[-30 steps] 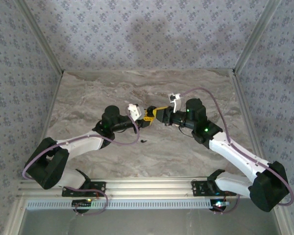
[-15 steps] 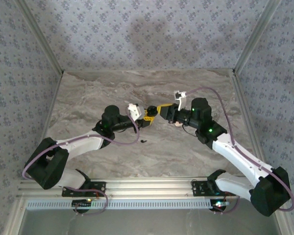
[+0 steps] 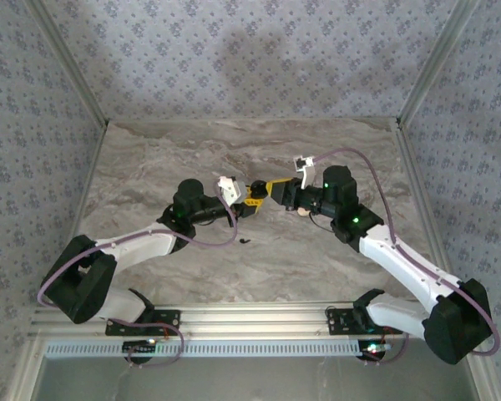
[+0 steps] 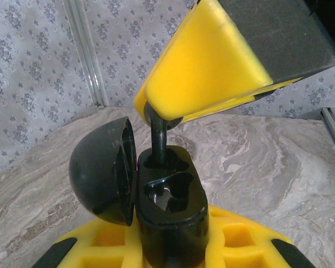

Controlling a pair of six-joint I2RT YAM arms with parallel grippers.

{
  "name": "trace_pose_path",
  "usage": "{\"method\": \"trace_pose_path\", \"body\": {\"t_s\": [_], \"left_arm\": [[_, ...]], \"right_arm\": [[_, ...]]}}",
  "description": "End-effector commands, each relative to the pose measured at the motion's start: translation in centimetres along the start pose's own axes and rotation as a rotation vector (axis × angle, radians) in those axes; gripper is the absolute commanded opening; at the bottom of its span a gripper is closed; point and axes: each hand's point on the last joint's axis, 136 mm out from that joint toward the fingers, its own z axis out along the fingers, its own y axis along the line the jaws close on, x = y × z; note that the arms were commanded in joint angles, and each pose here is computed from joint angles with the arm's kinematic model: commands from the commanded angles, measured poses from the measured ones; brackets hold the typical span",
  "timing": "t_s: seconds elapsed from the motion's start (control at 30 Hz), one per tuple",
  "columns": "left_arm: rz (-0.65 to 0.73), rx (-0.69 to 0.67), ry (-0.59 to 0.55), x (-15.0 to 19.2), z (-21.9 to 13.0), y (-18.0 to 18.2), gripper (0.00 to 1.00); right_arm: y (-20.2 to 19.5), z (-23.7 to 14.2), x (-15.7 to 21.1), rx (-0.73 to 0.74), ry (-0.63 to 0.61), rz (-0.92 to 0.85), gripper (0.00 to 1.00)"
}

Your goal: Insert the wireless bluetooth earbuds into the charging case

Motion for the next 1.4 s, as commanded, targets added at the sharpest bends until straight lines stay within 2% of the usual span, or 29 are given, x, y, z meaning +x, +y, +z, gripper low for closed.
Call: {"method": "trace_pose_path", "body": {"t_s": [0.0, 1.37], "left_arm": [[0.073, 0.013, -0.088, -3.6, -0.3, -0.1, 0.13], [0.114, 0.036, -0.060, -3.1, -0.4, -0.7, 0.13]], "right_arm": [[0.6, 0.1, 0.3, -0.037, 0.025, 0.004, 0.21], [1.5, 0.3, 2.5, -0.141, 0.200, 0.049, 0.21]]}}
